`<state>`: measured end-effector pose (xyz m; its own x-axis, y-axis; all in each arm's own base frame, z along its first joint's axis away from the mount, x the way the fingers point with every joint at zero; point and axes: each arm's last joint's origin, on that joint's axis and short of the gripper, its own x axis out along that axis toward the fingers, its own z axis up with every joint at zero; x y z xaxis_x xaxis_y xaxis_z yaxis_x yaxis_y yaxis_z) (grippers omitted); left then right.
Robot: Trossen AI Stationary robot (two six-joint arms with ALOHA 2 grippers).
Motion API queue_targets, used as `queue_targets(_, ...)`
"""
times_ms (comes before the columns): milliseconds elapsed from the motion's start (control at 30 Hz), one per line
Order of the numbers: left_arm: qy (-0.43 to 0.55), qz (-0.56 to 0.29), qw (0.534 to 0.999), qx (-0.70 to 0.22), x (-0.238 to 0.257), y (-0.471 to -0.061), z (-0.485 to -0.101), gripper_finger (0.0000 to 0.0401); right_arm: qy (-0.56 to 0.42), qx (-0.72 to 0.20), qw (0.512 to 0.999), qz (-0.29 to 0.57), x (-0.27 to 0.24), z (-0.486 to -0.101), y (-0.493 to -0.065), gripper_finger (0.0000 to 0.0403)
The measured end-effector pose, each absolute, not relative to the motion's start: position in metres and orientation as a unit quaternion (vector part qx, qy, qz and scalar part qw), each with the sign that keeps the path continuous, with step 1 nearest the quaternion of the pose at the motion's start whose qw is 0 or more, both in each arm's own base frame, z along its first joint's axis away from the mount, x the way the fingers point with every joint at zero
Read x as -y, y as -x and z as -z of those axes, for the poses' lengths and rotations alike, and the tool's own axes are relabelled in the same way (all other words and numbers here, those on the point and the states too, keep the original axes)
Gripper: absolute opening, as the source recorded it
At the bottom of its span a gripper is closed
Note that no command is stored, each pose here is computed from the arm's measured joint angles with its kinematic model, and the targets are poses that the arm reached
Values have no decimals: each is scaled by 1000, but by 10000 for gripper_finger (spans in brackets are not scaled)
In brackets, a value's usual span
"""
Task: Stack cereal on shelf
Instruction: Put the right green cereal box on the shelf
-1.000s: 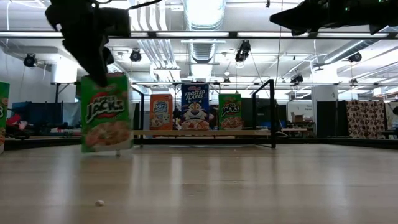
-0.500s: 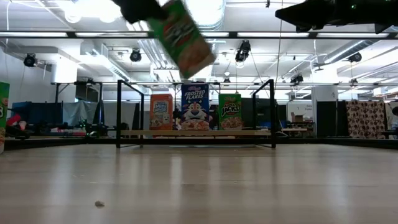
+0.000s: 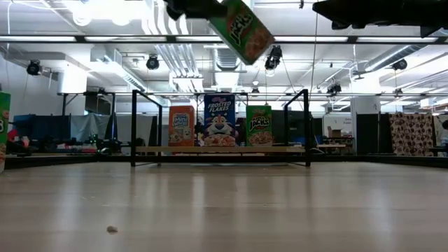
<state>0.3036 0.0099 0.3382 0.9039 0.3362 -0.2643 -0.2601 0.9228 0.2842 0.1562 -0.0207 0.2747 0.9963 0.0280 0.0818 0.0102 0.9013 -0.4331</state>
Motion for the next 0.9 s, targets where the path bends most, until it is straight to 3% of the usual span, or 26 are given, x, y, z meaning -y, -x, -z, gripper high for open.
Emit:
queue_targets(300, -113, -210, 958, -162, -49, -331, -324, 130, 231, 56, 971, -26, 19, -275, -154, 13)
queue_targets(633, -126, -217, 935, -250, -73, -367, -342, 130, 230, 53, 971, -27, 19, -274, -153, 13)
queue_targets(900, -99, -233, 937, -243, -81, -379, -335, 130, 229, 50, 972, -28, 19, -274, -152, 13)
